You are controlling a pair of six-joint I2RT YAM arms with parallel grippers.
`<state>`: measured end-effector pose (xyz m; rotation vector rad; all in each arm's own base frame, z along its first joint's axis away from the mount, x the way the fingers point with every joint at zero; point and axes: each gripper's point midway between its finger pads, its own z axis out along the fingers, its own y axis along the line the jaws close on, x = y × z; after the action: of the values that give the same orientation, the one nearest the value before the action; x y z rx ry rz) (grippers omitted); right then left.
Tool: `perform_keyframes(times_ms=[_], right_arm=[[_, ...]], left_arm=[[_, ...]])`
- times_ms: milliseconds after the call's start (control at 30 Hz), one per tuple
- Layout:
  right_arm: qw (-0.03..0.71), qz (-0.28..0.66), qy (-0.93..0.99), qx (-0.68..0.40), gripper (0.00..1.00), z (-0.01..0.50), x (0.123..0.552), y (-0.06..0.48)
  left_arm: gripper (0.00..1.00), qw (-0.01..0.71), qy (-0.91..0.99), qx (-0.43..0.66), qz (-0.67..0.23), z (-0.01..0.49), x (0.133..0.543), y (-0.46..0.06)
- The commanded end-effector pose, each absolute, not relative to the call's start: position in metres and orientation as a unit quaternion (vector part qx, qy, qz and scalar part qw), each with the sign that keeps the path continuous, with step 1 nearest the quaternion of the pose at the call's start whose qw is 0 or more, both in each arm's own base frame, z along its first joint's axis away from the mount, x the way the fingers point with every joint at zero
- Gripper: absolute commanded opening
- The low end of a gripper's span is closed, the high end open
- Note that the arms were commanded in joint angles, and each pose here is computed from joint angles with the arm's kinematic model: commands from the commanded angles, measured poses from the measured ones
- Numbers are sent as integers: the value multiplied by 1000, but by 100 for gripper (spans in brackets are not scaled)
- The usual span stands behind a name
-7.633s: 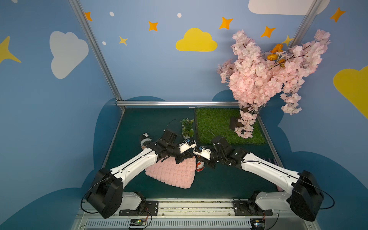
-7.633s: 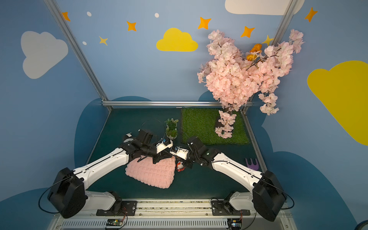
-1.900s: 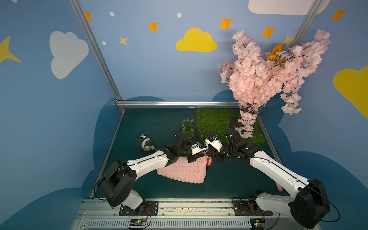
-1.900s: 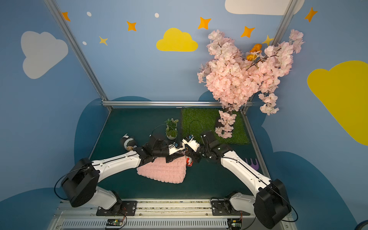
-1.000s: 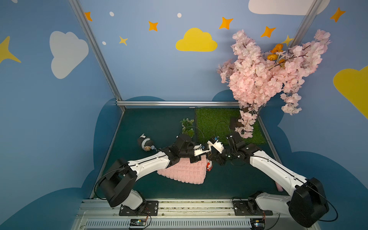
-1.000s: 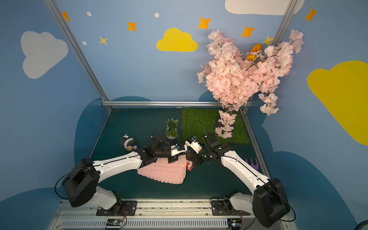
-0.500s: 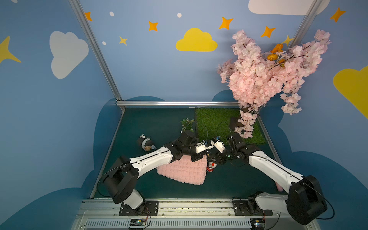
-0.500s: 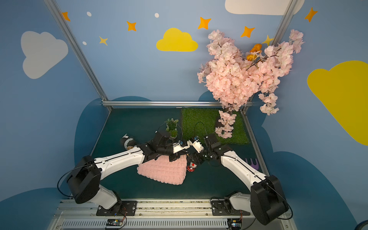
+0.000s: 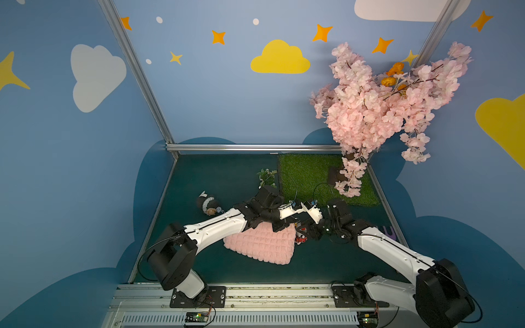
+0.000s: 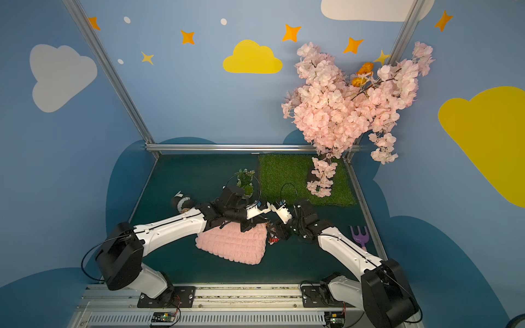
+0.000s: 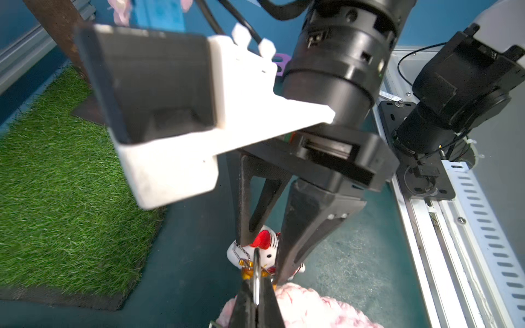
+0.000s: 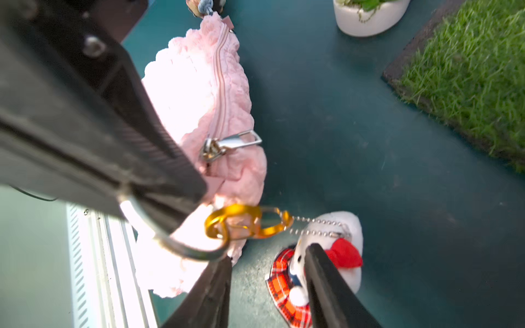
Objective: Remove the decoration from the bag
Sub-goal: Adjust the bag at the center of the board.
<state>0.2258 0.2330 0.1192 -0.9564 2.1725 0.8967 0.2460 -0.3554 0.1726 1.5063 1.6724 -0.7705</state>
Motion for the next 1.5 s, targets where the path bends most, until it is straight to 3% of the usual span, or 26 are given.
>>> perform_keyframes(times_ms=[0,567,767,1067,1467], right_arm=[[318,343,798,-381,44,125,229,237],[322,401,740,-434,40,143,218,273],[320,423,728,-433,33,145,215,280],[320,438,729,-419,44,158,211,271],[317,477,693,-439,46,170,218,280]], left_arm=[[2,374,634,607,-300,180,237,-344],[2,398,605,634,-271,183,237,-320],[2,409,597,635,-270,189,239,-314],[2,421,590,645,-243,192,241,-306],[2,417,585,652,-240,196,238,-303]])
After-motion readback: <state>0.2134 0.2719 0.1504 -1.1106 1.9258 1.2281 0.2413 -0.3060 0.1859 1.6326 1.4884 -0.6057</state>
